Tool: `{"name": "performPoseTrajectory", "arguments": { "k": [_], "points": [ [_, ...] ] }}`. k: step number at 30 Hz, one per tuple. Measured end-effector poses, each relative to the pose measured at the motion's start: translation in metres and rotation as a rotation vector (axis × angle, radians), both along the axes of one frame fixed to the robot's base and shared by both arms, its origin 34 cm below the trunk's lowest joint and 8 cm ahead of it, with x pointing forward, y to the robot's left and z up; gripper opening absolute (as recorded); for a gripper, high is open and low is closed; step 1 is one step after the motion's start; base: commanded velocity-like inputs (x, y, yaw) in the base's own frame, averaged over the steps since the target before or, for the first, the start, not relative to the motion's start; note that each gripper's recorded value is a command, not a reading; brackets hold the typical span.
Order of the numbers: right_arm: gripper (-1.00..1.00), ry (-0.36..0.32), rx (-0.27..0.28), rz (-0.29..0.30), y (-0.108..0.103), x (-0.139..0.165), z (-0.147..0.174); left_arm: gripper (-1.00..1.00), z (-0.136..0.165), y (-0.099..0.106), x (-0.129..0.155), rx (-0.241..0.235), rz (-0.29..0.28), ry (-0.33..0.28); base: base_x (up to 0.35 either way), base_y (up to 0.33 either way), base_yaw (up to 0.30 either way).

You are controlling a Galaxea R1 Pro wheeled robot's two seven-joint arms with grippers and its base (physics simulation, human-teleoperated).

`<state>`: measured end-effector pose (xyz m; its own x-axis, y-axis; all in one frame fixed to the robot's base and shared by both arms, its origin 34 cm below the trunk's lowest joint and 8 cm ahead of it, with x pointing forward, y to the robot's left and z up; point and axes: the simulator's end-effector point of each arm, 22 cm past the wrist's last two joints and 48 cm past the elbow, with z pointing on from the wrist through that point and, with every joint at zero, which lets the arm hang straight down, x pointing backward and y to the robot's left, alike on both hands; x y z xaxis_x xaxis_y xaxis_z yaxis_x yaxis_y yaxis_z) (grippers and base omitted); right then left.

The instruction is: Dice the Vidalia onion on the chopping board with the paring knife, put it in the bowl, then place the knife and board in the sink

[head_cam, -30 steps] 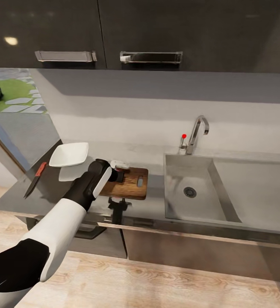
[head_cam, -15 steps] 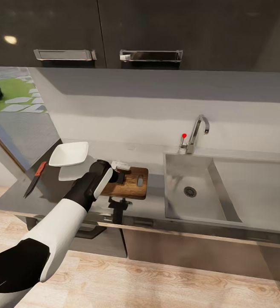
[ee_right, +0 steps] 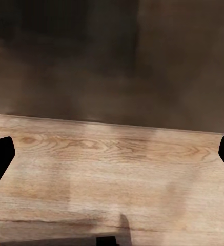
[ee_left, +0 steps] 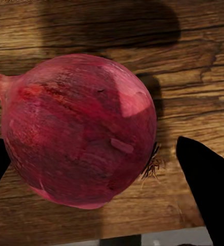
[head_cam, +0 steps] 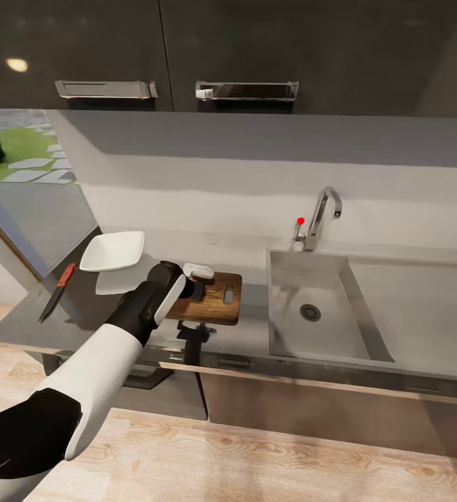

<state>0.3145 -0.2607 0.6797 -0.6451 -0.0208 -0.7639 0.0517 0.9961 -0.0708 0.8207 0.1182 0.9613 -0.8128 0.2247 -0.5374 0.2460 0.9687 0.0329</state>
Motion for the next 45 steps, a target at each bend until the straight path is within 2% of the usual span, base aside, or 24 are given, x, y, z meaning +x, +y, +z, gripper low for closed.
{"name": "performPoseTrajectory", "arguments": {
  "k": [21, 24, 28, 31, 45],
  "points": [
    [1.0, 0.0, 0.0, 0.0, 0.0, 0.0, 0.0, 1.0, 0.005, -0.002, 0.002, 0.002, -0.006, -0.013, 0.0, 0.0, 0.0],
    [1.0, 0.0, 0.0, 0.0, 0.0, 0.0, 0.0, 1.0, 0.032, -0.008, 0.012, -0.015, -0.015, -0.079, 0.0, 0.0, 0.0],
    [1.0, 0.0, 0.0, 0.0, 0.0, 0.0, 0.0, 1.0, 0.088, -0.014, 0.027, -0.047, -0.031, -0.213, 0.0, 0.0, 0.0],
    [1.0, 0.0, 0.0, 0.0, 0.0, 0.0, 0.0, 1.0, 0.103, -0.014, 0.03, -0.053, -0.034, -0.249, -0.002, 0.0, 0.0],
    [1.0, 0.001, 0.0, 0.0, 0.0, 0.0, 0.0, 1.0, 0.099, -0.01, 0.031, -0.049, -0.029, -0.242, -0.277, 0.0, 0.0]
  ]
}}
